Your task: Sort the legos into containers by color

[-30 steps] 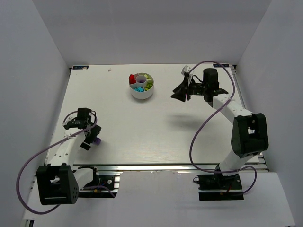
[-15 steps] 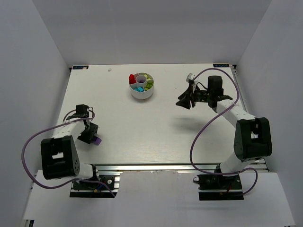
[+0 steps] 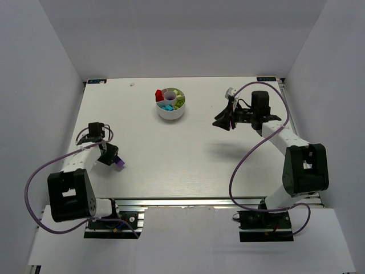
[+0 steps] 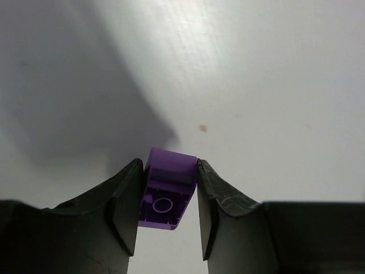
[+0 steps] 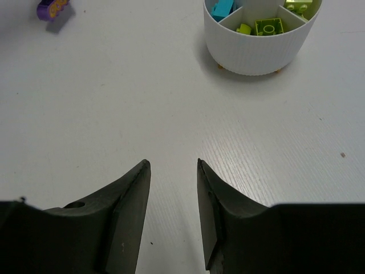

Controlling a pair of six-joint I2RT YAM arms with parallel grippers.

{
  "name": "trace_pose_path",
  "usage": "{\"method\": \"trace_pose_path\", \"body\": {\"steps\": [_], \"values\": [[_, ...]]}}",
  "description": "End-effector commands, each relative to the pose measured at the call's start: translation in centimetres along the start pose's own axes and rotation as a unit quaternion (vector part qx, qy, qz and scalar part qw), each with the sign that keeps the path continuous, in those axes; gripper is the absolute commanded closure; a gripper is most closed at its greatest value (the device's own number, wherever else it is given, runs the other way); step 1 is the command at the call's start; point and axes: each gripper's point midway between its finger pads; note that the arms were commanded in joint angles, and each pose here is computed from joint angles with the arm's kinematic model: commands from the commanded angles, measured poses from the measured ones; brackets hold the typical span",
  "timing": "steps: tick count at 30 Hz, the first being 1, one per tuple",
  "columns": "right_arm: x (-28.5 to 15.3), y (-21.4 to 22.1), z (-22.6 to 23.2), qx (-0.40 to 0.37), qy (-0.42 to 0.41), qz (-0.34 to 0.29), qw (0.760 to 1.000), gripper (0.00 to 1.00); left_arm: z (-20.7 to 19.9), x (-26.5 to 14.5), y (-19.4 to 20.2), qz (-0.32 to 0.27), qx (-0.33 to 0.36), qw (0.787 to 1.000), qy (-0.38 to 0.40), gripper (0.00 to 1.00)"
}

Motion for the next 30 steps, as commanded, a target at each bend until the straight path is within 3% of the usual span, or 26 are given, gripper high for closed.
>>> {"method": "trace_pose_path", "body": {"steps": [1, 4, 5, 10, 11, 13, 14, 21, 30], "values": [[-0.7, -1.7, 0.6, -0.026, -0.002, -0.014, 1.0, 0.56, -7.4, -4.1, -2.0, -0.012, 0.028, 0.986, 0.162, 0.92], [-0.8, -1.7, 0.5, -0.025, 0.001, -0.014, 1.0, 0.58, -14.3, -8.4, -1.7, -0.024, 0.097, 0.954, 0.283, 0.95], [-0.7, -1.7, 0.5, -0.024, 0.001, -0.013, 1.0, 0.59, -16.6, -9.9, 0.1, -0.021, 0.137, 0.94, 0.312, 0.96], [-1.0, -1.9, 0.8, -0.026, 0.005, -0.013, 1.0, 0.6, -24.6, -13.5, 3.3, -0.036, 0.249, 0.888, 0.384, 1.0], [-1.1, -1.8, 0.8, -0.026, 0.006, -0.012, 1.0, 0.6, -26.9, -15.7, 3.7, -0.054, 0.265, 0.871, 0.41, 1.0], [-1.3, -1.7, 1.0, -0.027, 0.009, -0.011, 1.0, 0.6, -28.9, -15.4, 4.5, -0.068, 0.297, 0.86, 0.409, 1.0], [-1.3, -1.7, 1.1, -0.029, 0.009, -0.011, 0.999, 0.6, -30.8, -17.1, 4.4, -0.089, 0.304, 0.848, 0.425, 1.0], [-1.7, -1.0, 2.0, -0.026, 0.01, -0.008, 1.0, 0.6, -37.5, -17.8, 4.2, -0.173, 0.339, 0.8, 0.464, 0.99], [-2.1, -0.3, 2.6, -0.025, 0.011, -0.005, 1.0, 0.6, -41.9, -17.8, 3.5, -0.244, 0.355, 0.749, 0.503, 0.99]]}}
Point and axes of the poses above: each gripper's point midway between its finger pads, its own x axis out along the fingers, its own z axis along the line the jaws close on, y = z × x, and after that the axes turned 5 degrees about x, right-handed
